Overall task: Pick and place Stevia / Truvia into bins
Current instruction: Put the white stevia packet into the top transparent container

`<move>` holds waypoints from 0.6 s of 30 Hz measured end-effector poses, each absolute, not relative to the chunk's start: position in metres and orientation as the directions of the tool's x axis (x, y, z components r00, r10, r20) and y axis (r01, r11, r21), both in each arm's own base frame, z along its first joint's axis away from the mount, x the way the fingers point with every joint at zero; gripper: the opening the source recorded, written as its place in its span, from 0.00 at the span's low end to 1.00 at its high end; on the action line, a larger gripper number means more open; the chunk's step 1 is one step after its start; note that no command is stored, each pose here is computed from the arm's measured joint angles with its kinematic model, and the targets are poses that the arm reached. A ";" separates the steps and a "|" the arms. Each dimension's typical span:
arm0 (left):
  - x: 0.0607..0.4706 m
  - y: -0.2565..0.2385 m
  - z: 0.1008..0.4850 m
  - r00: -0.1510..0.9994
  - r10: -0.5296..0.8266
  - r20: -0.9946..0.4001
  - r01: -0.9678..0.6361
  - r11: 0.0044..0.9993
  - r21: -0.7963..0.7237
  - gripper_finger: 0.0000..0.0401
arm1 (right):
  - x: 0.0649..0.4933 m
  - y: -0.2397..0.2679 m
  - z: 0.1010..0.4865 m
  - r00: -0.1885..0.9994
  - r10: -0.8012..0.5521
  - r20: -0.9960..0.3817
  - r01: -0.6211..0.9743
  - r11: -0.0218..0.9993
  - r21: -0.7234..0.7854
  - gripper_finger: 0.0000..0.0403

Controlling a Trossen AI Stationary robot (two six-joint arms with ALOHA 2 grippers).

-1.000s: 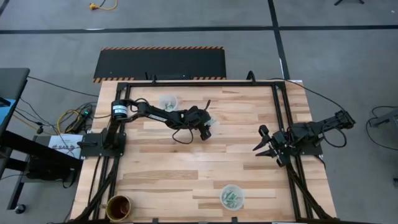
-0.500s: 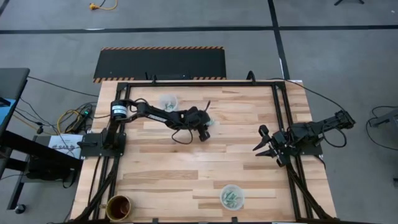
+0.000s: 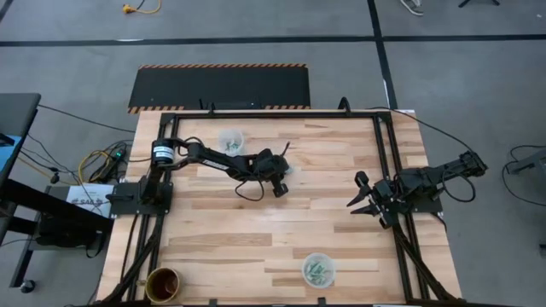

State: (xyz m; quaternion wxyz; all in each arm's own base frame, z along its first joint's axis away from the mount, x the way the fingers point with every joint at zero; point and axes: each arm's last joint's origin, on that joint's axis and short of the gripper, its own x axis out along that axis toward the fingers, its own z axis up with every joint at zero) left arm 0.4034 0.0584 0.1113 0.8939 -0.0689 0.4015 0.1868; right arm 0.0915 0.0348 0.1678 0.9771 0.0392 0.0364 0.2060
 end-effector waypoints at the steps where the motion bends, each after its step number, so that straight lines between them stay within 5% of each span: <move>1: 0.404 0.057 0.112 0.613 0.277 -0.740 -0.387 0.922 0.024 0.00 | 0.092 0.035 0.168 0.913 0.405 -0.055 -0.399 0.912 0.091 0.25; 18: 0.391 0.050 0.192 0.696 0.408 -0.591 -0.453 0.888 0.079 0.00 | 0.092 0.035 0.168 0.913 0.405 -0.055 -0.400 0.912 0.092 0.25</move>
